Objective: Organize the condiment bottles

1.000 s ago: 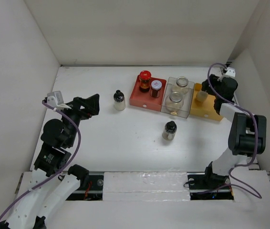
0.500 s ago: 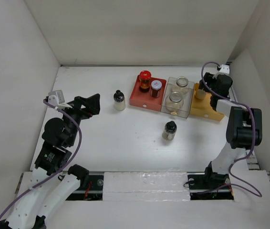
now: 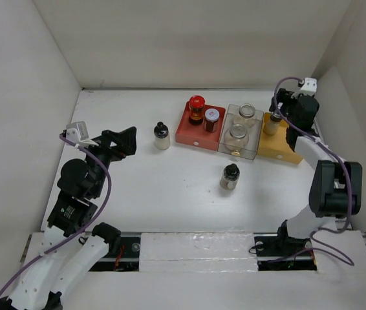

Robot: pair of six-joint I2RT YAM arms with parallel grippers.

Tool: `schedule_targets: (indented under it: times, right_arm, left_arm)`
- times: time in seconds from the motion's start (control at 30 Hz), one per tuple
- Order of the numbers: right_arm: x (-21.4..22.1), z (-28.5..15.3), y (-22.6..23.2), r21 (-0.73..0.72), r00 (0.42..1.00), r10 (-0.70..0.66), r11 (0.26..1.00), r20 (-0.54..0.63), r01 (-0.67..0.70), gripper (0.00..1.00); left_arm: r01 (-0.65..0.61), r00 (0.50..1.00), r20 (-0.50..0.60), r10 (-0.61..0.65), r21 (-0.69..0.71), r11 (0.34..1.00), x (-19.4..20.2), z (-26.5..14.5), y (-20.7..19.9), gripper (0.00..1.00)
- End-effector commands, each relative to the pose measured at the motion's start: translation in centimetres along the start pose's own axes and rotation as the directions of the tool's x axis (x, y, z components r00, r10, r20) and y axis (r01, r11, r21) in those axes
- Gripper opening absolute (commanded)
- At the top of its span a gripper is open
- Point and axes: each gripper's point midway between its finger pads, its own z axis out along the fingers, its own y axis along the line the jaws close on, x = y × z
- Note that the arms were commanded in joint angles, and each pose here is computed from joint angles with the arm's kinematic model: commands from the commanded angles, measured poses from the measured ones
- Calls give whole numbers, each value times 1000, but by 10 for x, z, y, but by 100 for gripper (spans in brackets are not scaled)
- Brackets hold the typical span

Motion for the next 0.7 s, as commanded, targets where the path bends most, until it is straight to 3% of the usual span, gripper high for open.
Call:
schedule_targets:
  times: [0.0, 0.07, 0.1, 0.13, 0.2, 0.23, 0.27, 0.3, 0.37, 0.43, 0.47, 0.53, 0.67]
  right_arm:
    - [-80, -32, 75, -171, 981, -28, 983, 191, 61, 82]
    - [-86, -46, 119, -278, 980, -56, 954, 193, 109, 76]
    - [-83, -60, 168, -391, 980, -49, 912, 194, 124, 63]
    - [-77, -63, 192, -443, 982, -51, 887, 181, 128, 36]
    - [-60, -88, 258, -577, 985, -63, 803, 161, 146, 17]
    - [-61, -95, 281, -618, 983, -66, 769, 174, 161, 13]
    - [-43, -97, 302, -656, 987, -85, 738, 138, 156, 13]
    - [-33, -103, 320, -689, 986, -104, 706, 128, 164, 17]
    - [-8, -117, 368, -757, 985, -131, 630, 112, 170, 48]
    - [20, -125, 395, -803, 979, -194, 574, 59, 162, 68]
    - [15, -123, 407, -809, 979, -191, 565, 64, 163, 79]
    - [52, -114, 420, -820, 968, -252, 551, 12, 154, 87]
    - [88, -100, 441, -847, 950, -309, 517, -51, 123, 93]
  left_arm:
    - [5, 999, 53, -6, 28, 1000, -17, 0, -8, 92]
    - [5, 998, 59, -6, 16, 1000, -18, 0, -6, 91]
    - [6, 998, 64, -6, 8, 1000, -19, 0, -4, 88]
    - [3, 998, 55, -3, 3, 1000, -16, 0, -3, 85]
    - [7, 997, 71, -7, 1, 1000, -19, -2, -2, 68]
    - [12, 996, 88, -12, 1, 1000, -23, -5, -2, 51]
    - [15, 995, 97, -15, 6, 1000, -26, -5, -3, 43]
    - [15, 995, 97, -15, 6, 1000, -26, -5, -3, 38]
    - [13, 996, 93, -12, -7, 1000, -24, -5, 0, 37]
    - [12, 996, 87, -12, 2, 1000, -23, -5, -2, 46]
    - [3, 996, 87, -3, 1, 1000, -23, -5, -1, 54]
    - [2, 997, 81, -3, 13, 1000, -22, -6, -3, 74]
    - [3, 996, 84, -6, 26, 1000, -24, -8, -6, 82]
